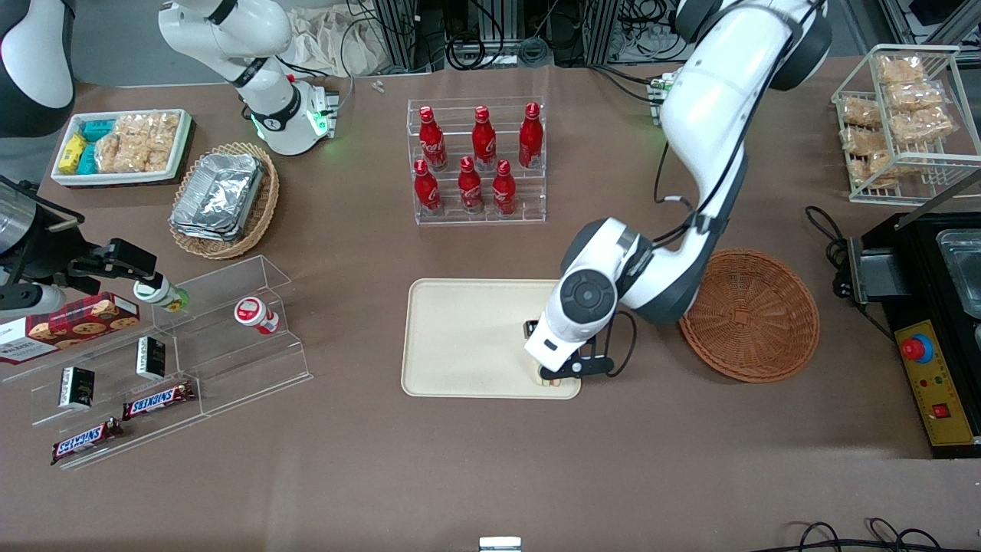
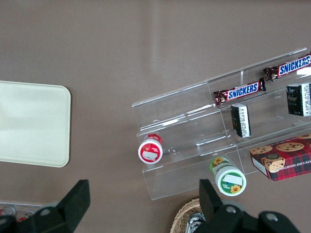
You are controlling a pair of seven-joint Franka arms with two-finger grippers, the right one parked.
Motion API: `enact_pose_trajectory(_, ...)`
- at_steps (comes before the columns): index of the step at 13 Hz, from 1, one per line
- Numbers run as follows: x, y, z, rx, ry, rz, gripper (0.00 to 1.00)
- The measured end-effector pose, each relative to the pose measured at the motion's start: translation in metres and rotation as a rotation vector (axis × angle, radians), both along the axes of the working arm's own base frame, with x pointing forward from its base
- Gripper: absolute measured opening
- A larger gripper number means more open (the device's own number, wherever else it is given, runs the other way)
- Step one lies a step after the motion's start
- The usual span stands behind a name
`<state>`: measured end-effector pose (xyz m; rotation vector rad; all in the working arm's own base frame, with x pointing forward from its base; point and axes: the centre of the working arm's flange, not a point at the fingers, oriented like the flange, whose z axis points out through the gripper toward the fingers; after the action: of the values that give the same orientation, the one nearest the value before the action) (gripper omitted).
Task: Place sandwich from basket to tray
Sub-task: 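Open the left gripper to release the sandwich onto the tray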
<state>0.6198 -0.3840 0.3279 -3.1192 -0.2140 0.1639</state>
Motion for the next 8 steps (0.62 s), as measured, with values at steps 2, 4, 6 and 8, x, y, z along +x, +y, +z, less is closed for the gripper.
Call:
enact_pose_trajectory(2,0.011,0.043,0.062,0.048,-0.033,0.059,1.0)
enact_pose_trajectory(4,0.02,0.097,0.115,0.089,-0.066,0.138,1.0)
enact_pose_trajectory(6,0.023,0.139,0.153,0.113,-0.082,0.175,1.0)
enact_pose_trajectory(8,0.02,0.174,0.183,0.101,-0.074,0.156,1.0)
